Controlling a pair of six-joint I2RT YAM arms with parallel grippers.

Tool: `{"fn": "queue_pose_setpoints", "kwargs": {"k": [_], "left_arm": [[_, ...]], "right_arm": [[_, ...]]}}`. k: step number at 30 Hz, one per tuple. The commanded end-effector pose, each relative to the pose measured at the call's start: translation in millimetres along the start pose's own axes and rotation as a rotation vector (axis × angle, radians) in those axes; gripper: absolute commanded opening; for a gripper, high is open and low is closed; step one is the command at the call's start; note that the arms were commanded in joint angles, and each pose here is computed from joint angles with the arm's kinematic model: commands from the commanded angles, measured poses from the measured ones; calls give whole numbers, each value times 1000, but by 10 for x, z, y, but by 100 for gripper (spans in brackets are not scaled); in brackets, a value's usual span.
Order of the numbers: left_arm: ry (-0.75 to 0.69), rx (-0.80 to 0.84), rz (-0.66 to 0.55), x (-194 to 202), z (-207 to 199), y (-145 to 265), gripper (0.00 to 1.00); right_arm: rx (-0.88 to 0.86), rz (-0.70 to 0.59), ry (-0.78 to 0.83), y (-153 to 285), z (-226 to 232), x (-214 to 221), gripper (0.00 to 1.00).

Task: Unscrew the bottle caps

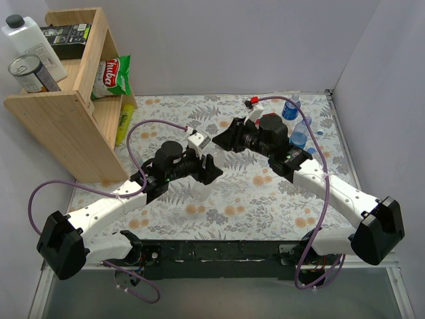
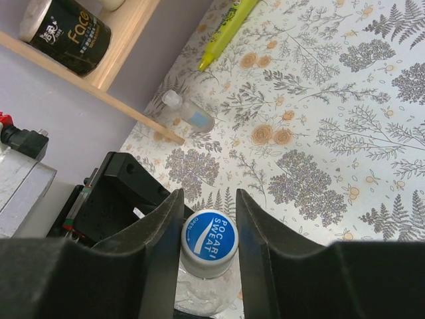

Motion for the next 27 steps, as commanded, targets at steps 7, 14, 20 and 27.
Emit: {"fn": "queue_pose_setpoints", "kwargs": {"k": [7, 14, 20, 27], "left_arm": [[0, 200, -122, -335, -273, 116, 32], [13, 466, -168, -417, -472, 299, 32], [35, 654, -182, -430, -660, 443, 32], [58, 382, -151, -392, -279, 221, 32]], "right_arm": [[-306, -4, 209, 307, 467, -118, 10], [-577, 88, 353, 695, 693, -71, 9], [-717, 157, 431, 882, 856, 15, 11], [-507, 45, 385, 846, 689, -271, 59]]}}
Point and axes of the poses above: each gripper's point midway between its finger pads, its own y axis back along the fingers, its own z axis along the line the jaws close on, x = y × z, the point moved 2 cm from there along y, back along the fingers, and after that the axes turned 8 degrees about -y, right-handed, at the moved point
